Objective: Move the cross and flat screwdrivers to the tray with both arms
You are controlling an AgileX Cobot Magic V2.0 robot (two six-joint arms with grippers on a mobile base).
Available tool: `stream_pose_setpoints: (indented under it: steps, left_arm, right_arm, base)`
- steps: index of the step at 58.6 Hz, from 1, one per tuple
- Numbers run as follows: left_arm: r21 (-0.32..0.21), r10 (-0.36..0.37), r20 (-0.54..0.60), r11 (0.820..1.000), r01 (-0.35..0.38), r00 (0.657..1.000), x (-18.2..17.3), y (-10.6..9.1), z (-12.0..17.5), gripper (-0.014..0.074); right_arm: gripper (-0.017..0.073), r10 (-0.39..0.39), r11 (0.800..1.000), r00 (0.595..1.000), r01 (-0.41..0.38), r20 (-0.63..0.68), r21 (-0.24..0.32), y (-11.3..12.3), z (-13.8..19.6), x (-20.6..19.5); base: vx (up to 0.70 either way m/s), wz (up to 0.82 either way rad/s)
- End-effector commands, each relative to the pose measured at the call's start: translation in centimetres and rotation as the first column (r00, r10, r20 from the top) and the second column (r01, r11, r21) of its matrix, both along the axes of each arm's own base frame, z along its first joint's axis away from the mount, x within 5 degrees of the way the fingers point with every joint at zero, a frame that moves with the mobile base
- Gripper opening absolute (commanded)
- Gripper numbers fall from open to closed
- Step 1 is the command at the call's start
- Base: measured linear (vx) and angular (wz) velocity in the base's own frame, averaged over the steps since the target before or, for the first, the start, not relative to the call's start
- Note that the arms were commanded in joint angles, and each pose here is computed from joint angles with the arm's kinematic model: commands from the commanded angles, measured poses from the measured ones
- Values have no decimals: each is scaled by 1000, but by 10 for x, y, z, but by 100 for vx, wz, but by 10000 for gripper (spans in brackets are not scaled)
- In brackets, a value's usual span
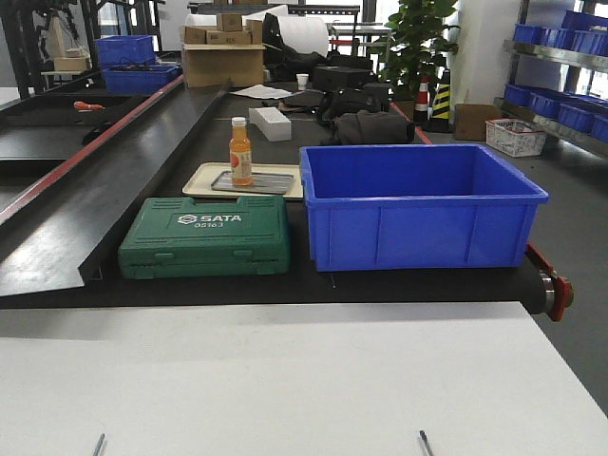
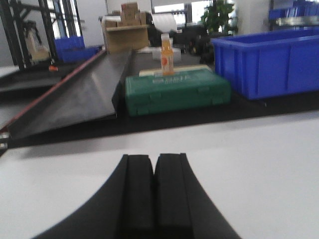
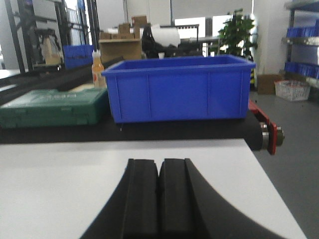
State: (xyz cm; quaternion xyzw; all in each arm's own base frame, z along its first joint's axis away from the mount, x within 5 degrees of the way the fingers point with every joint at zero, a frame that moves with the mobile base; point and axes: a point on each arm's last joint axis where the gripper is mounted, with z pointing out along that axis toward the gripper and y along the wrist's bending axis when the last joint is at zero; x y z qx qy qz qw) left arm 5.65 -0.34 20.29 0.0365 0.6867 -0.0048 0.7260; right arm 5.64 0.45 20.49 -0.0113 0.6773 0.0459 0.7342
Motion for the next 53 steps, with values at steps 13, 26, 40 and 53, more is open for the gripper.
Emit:
stream_pose_setpoints:
  steps: [13, 26, 40, 53]
  left_arm:
    - [-95, 15, 395, 995, 25, 919, -21, 3, 94, 3]
    - [-79, -9, 235, 996, 28, 972, 7, -1, 189, 3]
    - [-68, -14, 43, 998, 17, 999, 76, -6, 204, 3]
    - [-60, -14, -115, 998, 7, 993, 117, -8, 180, 19]
  right_arm:
    - [-8, -18, 996, 947, 44, 319, -77, -2, 111, -23]
    - [-8, -14, 990, 974, 44, 226, -132, 1, 213, 15]
    - [-8, -9, 991, 999, 17, 53, -134, 8, 231, 97]
    - [-3, -6, 990, 991, -13, -135, -138, 11, 202, 139]
  base:
    - [0, 0]
    - [0, 0]
    - [0, 0]
    - [0, 0]
